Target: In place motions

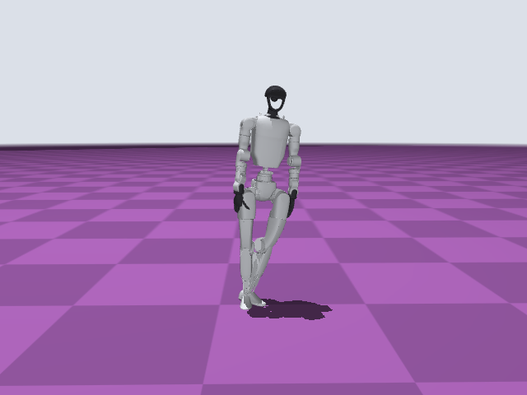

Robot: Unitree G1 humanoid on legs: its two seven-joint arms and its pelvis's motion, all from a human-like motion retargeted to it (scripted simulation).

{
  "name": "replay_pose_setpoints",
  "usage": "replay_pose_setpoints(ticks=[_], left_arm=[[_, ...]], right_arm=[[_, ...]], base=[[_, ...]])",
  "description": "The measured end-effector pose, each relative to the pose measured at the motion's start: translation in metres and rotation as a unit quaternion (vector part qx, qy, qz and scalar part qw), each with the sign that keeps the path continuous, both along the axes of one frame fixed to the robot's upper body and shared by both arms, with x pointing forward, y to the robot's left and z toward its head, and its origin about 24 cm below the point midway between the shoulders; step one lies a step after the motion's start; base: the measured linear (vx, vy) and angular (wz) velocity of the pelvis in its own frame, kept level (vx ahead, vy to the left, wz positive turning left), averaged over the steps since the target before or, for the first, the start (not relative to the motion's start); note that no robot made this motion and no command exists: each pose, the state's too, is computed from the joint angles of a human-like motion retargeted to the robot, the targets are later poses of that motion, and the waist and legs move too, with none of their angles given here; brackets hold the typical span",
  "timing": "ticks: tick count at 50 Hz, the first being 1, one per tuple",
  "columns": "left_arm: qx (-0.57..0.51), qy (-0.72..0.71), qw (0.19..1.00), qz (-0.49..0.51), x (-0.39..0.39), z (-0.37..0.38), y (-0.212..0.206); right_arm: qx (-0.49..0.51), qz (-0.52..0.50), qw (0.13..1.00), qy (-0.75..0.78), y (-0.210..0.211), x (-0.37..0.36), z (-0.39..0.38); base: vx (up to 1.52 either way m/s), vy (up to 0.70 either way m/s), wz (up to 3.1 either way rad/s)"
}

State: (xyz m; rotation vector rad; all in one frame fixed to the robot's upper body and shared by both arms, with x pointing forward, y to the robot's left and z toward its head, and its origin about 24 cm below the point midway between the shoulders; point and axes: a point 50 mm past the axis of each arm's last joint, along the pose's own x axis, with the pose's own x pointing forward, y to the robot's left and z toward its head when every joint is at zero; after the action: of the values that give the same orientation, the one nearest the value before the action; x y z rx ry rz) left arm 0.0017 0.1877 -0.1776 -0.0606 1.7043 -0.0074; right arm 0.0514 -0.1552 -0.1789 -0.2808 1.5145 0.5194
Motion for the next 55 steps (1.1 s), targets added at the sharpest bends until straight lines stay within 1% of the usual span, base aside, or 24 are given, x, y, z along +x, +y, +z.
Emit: replay_pose_setpoints(ticks=[5,10,17,22,27,32,39,42,45,48,50,55], left_arm=[[-0.023,0.061,0.998,0.017,-0.031,0.003,-0.003],[-0.017,0.064,0.998,0.015,-0.036,0.004,0.003],[-0.021,0.039,0.999,0.008,-0.024,0.001,-0.002],[-0.021,0.030,0.999,0.007,-0.020,0.000,-0.011],[-0.003,0.023,1.000,0.009,-0.021,-0.002,-0.020],[0.028,0.016,0.999,0.005,-0.015,-0.002,-0.023],[0.019,0.002,1.000,-0.018,-0.005,0.000,0.000],[0.027,0.014,0.998,-0.063,0.002,0.004,0.022],[0.048,0.028,0.994,-0.089,0.002,0.007,0.036],[0.065,0.032,0.995,-0.067,-0.009,0.008,0.042],[0.060,0.029,0.997,-0.031,-0.016,0.007,0.040],[0.036,0.034,0.998,0.038,-0.031,0.006,0.029]], right_arm=[[0.034,-0.004,0.998,-0.056,0.018,0.028,0.005],[0.050,-0.003,0.996,-0.071,0.021,0.035,0.007],[0.020,0.029,0.999,-0.021,0.008,0.011,0.002],[0.001,0.028,0.999,0.033,-0.003,-0.015,-0.001],[-0.012,0.022,0.998,0.054,-0.013,-0.025,-0.001],[-0.018,0.011,0.999,0.033,-0.020,-0.016,0.000],[-0.011,0.008,1.000,-0.020,-0.006,0.017,0.002],[0.010,-0.026,0.999,-0.039,-0.001,0.023,0.003],[0.021,-0.033,0.999,-0.023,-0.005,0.018,0.003],[-0.011,-0.006,1.000,0.003,-0.017,0.009,0.002],[-0.042,0.005,0.999,0.007,-0.026,0.006,0.002],[-0.072,-0.010,0.997,0.025,-0.042,0.003,0.004]], base=[[0.02,0.01,0.13],[0.03,0.00,0.29],[0.07,0.01,0.27],[0.16,0.01,0.05],[0.14,0.12,-1.68],[0.07,0.15,-2.16],[-0.01,0.03,-1.69],[0.07,-0.08,-2.49],[0.21,-0.08,-3.01],[0.36,-0.13,-3.54],[0.22,-0.04,-3.01],[0.31,-0.08,-3.05]])
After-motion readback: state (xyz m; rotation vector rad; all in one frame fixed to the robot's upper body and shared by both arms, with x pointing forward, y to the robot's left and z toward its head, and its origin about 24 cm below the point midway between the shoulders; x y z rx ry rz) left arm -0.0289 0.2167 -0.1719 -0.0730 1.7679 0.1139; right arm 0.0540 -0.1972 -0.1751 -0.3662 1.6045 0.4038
